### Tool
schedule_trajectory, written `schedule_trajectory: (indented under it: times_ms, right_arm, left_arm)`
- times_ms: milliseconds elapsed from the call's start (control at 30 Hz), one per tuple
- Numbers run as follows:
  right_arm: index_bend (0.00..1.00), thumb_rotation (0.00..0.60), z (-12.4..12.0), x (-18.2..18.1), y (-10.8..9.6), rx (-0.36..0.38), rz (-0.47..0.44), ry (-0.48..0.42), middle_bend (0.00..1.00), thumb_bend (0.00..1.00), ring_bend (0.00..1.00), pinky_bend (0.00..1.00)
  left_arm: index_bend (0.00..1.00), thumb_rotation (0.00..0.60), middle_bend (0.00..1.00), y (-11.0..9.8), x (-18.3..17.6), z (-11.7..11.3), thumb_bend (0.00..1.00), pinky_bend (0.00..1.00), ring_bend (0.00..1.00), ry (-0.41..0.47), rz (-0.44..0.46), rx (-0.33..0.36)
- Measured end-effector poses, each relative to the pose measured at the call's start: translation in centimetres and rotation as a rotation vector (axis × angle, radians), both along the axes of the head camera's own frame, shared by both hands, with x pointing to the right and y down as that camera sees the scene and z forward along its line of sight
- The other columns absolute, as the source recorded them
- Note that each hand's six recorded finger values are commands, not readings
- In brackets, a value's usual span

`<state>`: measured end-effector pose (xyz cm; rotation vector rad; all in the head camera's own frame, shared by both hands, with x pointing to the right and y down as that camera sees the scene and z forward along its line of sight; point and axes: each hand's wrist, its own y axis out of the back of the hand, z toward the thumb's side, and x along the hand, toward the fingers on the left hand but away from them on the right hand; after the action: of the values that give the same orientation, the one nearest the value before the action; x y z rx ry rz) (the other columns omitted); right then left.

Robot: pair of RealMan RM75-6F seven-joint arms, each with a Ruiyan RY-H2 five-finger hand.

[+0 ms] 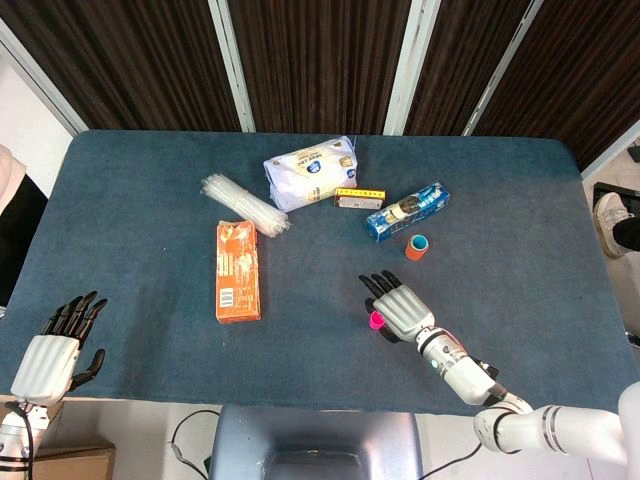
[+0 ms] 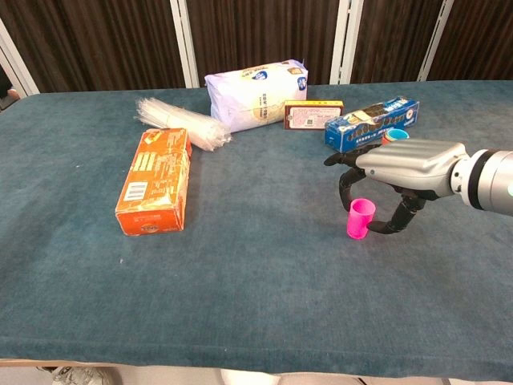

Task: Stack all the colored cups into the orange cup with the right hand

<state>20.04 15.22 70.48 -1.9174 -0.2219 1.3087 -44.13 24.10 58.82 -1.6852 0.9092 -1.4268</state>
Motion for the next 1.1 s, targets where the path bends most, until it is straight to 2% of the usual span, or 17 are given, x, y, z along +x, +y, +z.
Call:
schedule_trajectory:
  times_ms: [400, 533, 700, 800, 967, 1100]
  right_arm:
    - [0.61, 0.600, -0.2, 0.0, -0.4, 0.021, 0.014, -0.002, 0.06, 0.46, 0.00, 0.00]
    - [0.61, 0.600, -1.2, 0.0, -1.5, 0.050, 0.058, -0.036, 0.06, 0.46, 0.00, 0.00]
    - [0.61, 0.600, -3.8, 0.2, -5.7, 0.170, 0.160, -0.100, 0.06, 0.46, 0.00, 0.00]
    - [0.61, 0.600, -4.7, 0.8, -9.0, 0.245, 0.228, -0.101, 0.06, 0.46, 0.00, 0.00]
    - [0.61, 0.600, -3.8, 3.1, -13.3, 0.303, 0.334, -0.019, 0.06, 0.46, 0.00, 0.00]
    - [0.61, 0.600, -2.3, 4.5, -14.6, 0.296, 0.381, 0.044, 0.06, 0.46, 0.00, 0.00]
  left_arm:
    - [0.00, 0.600, 0.00, 0.0, 0.0, -0.1, 0.45, 0.13, 0.00, 0.003, 0.000, 0.004]
    - [0.00, 0.600, 0.00, 0.0, -0.1, -0.1, 0.45, 0.13, 0.00, 0.002, 0.000, 0.002]
    - [0.00, 0.600, 0.00, 0.0, 0.0, -0.1, 0.45, 0.13, 0.00, -0.001, -0.001, 0.002]
    - [0.00, 0.600, 0.00, 0.0, 0.1, 0.0, 0.45, 0.13, 0.00, -0.003, 0.002, 0.002]
    - [0.00, 0.600, 0.00, 0.0, 0.2, 0.4, 0.45, 0.13, 0.00, -0.009, 0.005, -0.009]
    - [0.00, 0.600, 0.00, 0.0, 0.2, 0.5, 0.45, 0.13, 0.00, -0.013, 0.004, -0.013]
